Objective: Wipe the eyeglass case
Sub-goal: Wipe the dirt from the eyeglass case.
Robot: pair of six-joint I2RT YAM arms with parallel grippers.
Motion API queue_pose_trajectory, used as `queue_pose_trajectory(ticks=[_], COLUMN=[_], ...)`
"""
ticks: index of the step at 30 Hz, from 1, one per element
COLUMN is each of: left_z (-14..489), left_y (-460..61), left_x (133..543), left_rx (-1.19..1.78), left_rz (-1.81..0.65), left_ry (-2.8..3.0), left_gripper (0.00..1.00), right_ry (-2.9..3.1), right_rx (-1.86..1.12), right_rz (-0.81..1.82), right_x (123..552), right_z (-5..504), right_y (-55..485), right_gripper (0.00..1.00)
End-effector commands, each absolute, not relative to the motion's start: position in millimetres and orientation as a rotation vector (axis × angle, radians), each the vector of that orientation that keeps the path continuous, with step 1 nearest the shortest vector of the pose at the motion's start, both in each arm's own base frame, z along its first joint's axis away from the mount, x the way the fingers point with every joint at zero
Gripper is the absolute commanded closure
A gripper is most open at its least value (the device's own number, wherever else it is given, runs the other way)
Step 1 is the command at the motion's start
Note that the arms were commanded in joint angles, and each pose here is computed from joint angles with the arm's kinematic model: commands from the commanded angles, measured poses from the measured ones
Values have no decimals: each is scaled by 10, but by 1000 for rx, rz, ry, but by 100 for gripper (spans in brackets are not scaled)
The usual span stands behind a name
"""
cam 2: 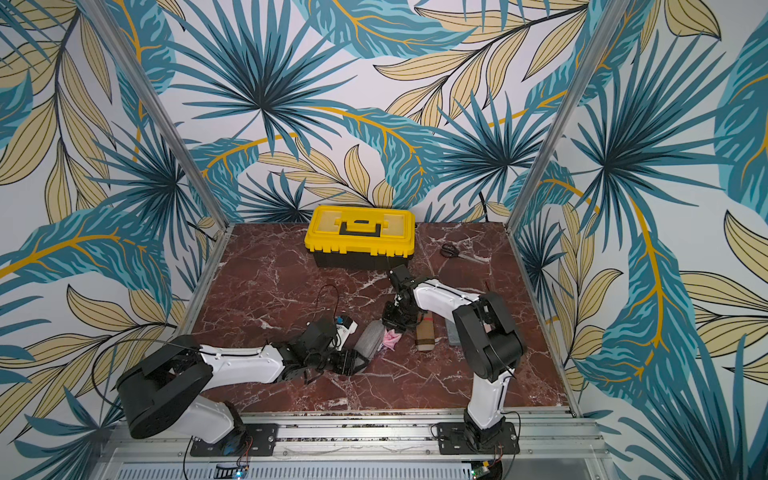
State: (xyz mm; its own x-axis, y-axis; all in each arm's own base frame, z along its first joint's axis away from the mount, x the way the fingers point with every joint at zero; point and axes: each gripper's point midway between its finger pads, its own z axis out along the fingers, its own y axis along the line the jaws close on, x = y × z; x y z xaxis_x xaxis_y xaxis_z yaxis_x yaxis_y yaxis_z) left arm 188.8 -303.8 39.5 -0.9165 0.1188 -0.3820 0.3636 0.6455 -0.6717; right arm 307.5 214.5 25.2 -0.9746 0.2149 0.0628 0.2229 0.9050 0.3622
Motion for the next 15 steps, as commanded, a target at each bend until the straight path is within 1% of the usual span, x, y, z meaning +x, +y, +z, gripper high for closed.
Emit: queue_pose_trajectory(ticks=[1,3,6,15], left_z=[593,596,477,281], left_y=[-3135,-3085,-3029,-2907], left_x=[1663,1730,1783,1925], left_rx=[393,329,283,165], left_rz=[-1535,-1593,-1569,-1471], left_ry=[2506,2491,2536,2578], left_gripper=[96,100,100,100], right_ry=[-3076,-3064,-3027,-3008], right_rx=[-330,-375,-396,-468], right_rz=[-500,-541,-652,-739], right_x=[3165,3195,3197,3112], right_z=[-39,-67,-36,96], right_y=[2133,2186,2324,2332], right_gripper=[100,100,100,100])
